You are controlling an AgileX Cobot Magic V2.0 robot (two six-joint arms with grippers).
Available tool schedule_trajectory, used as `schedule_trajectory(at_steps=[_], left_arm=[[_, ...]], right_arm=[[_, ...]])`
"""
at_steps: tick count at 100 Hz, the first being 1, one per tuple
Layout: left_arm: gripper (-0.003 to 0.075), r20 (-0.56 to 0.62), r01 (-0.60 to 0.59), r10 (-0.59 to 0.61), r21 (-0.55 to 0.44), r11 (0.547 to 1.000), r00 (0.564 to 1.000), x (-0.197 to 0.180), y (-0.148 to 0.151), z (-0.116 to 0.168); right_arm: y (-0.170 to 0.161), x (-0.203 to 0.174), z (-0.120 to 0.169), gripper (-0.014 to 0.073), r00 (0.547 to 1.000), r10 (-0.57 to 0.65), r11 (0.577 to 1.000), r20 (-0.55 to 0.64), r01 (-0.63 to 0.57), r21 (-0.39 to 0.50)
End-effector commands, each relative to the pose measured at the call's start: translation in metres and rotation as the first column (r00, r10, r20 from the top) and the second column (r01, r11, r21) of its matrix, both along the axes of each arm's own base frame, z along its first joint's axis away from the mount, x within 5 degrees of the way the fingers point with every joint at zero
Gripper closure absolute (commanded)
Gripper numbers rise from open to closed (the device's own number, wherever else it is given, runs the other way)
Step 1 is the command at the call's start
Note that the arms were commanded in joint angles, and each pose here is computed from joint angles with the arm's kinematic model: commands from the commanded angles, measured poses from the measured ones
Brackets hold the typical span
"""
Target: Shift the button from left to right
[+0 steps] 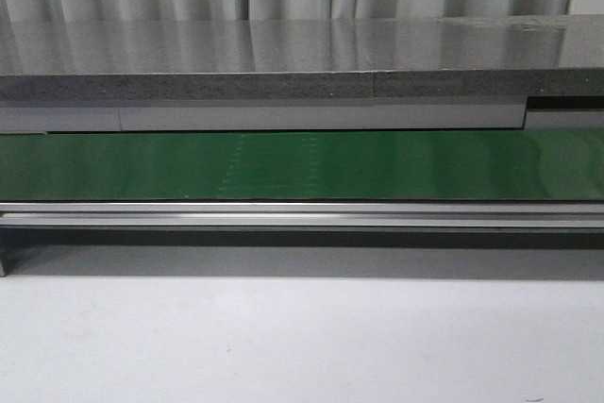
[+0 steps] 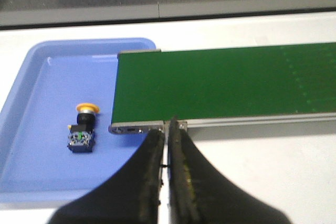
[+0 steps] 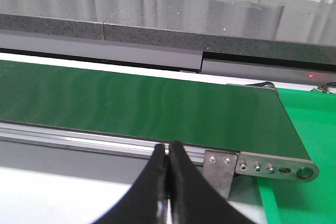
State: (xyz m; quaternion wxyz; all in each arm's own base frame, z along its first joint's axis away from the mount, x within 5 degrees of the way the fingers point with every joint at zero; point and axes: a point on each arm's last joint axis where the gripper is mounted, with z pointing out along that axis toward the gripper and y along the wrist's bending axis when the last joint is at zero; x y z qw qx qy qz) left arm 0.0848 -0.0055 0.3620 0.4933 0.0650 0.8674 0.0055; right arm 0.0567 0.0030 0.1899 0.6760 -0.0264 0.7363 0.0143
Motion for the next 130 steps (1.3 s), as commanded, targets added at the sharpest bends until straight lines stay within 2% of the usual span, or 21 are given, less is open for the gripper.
schedule_trajectory(at_steps=[1, 21, 39, 48, 58, 72, 77, 82, 111, 130], left_arm=[[0.0715, 0.002, 0.006, -0.006, -0.011, 1.0, 1.0, 0.012, -0.002, 0.01], [0.0715, -0.078, 0.007, -0.008, -0.008, 1.0, 0.997, 0.028, -0.004, 0.002], [0.0714, -0.095, 0.007, -0.007, -0.007, 1.0, 0.995, 0.031, -0.004, 0.0], [0.068, -0.096, 0.007, -0.007, -0.007, 1.0, 0.995, 0.031, -0.004, 0.0], [0.0542, -0.098, 0.007, -0.007, -0.007, 1.0, 0.995, 0.031, -0.004, 0.0], [0.0192, -0.098, 0.007, -0.007, -0.007, 1.0, 0.995, 0.031, -0.004, 0.0], [0.0116, -0.092, 0.006, -0.007, -0.005, 1.0, 0.996, 0.031, -0.004, 0.0], [0.008, -0.09, 0.006, -0.007, -0.005, 1.0, 0.996, 0.031, -0.004, 0.0], [0.0074, -0.065, -0.009, 0.01, 0.015, 1.0, 0.998, 0.038, -0.002, 0.011], [0.0074, -0.079, -0.113, 0.119, 0.079, 0.99, 0.99, 0.07, 0.013, 0.032]], right_arm=[[0.0, -0.001, 0.008, 0.0716, 0.995, 0.006, 1.0, 0.096, -0.006, -0.008], [0.0, -0.001, 0.008, 0.0716, 0.995, 0.006, 1.0, 0.096, -0.006, -0.008], [0.0, -0.001, 0.008, 0.0716, 0.995, 0.006, 1.0, 0.096, -0.006, -0.008], [0.0, -0.001, 0.008, 0.0716, 0.995, 0.006, 1.0, 0.096, -0.006, -0.008], [0.0, -0.001, 0.008, 0.0716, 0.995, 0.006, 1.0, 0.096, -0.006, -0.008], [0.0, -0.001, 0.008, 0.0716, 0.995, 0.006, 1.0, 0.096, -0.006, -0.008], [0.0, -0.001, 0.008, 0.0716, 0.995, 0.006, 1.0, 0.096, -0.006, -0.008], [0.0, -0.001, 0.008, 0.0716, 0.995, 0.006, 1.0, 0.096, -0.006, -0.008], [0.0, -0.001, 0.008, 0.0716, 0.995, 0.006, 1.0, 0.096, -0.006, -0.008], [0.0, -0.001, 0.008, 0.0716, 0.995, 0.006, 1.0, 0.096, -0.006, -0.008]])
